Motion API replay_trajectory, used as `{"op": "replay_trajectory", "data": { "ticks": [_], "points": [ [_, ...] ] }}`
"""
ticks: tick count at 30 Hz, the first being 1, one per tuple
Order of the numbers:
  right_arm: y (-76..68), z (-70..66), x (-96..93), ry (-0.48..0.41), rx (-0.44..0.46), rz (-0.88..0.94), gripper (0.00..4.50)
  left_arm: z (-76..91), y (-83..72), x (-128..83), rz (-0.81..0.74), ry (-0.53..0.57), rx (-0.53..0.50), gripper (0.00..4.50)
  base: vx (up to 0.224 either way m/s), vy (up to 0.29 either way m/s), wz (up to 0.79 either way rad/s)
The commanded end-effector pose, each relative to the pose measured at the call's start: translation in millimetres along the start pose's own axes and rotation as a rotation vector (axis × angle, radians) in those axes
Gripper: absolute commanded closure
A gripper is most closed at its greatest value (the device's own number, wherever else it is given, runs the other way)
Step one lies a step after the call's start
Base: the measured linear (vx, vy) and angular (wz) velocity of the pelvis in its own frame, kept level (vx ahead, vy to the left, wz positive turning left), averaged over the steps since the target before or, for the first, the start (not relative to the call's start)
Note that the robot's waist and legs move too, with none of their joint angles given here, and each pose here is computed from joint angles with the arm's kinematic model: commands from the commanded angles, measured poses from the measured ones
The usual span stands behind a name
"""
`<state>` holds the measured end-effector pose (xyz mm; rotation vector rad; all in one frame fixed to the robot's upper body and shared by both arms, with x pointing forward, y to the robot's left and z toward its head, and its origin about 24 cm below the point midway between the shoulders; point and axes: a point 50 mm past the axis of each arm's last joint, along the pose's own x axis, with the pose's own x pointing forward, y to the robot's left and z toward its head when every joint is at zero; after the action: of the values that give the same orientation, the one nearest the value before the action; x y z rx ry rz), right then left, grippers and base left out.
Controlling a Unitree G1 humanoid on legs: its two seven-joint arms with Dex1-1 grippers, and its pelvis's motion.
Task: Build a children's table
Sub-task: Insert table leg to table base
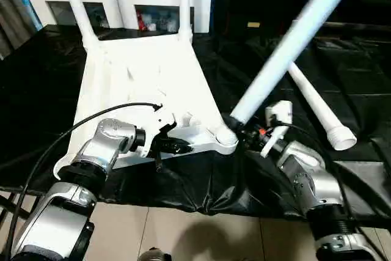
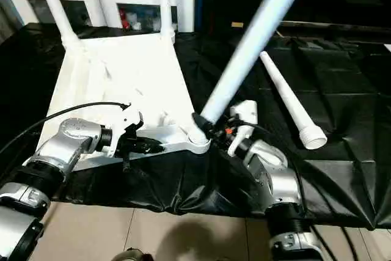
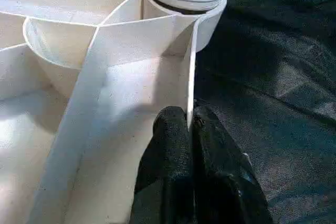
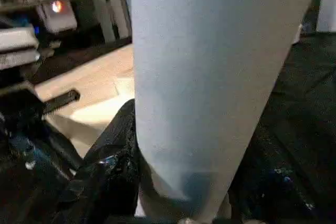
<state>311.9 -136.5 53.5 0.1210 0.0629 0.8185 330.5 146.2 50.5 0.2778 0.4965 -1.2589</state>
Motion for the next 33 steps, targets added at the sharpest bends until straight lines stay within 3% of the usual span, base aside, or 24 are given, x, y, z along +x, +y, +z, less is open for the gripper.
{"op": "replay_trajectory", "data": {
  "ticks": [1, 13, 33],
  "points": [
    [0.7, -18.7, -5.1, 0.120, 0.007, -0.006, 2.62, 8.5, 4.6, -4, 0.034, -0.070, -0.001, 4.50, 0.000, 0.000, 0.00],
    [6.9, -25.3, 10.9, 0.286, -0.029, 0.147, 2.62, 7.8, 2.6, -7, -0.004, -0.035, 0.025, 4.50, 0.000, 0.000, 0.00],
    [21.8, -29.8, 8.5, 0.281, -0.038, 0.356, 2.62, 21.3, 6.2, -17, -0.104, 0.013, 0.100, 4.50, 0.000, 0.000, 0.00]
  ]
}}
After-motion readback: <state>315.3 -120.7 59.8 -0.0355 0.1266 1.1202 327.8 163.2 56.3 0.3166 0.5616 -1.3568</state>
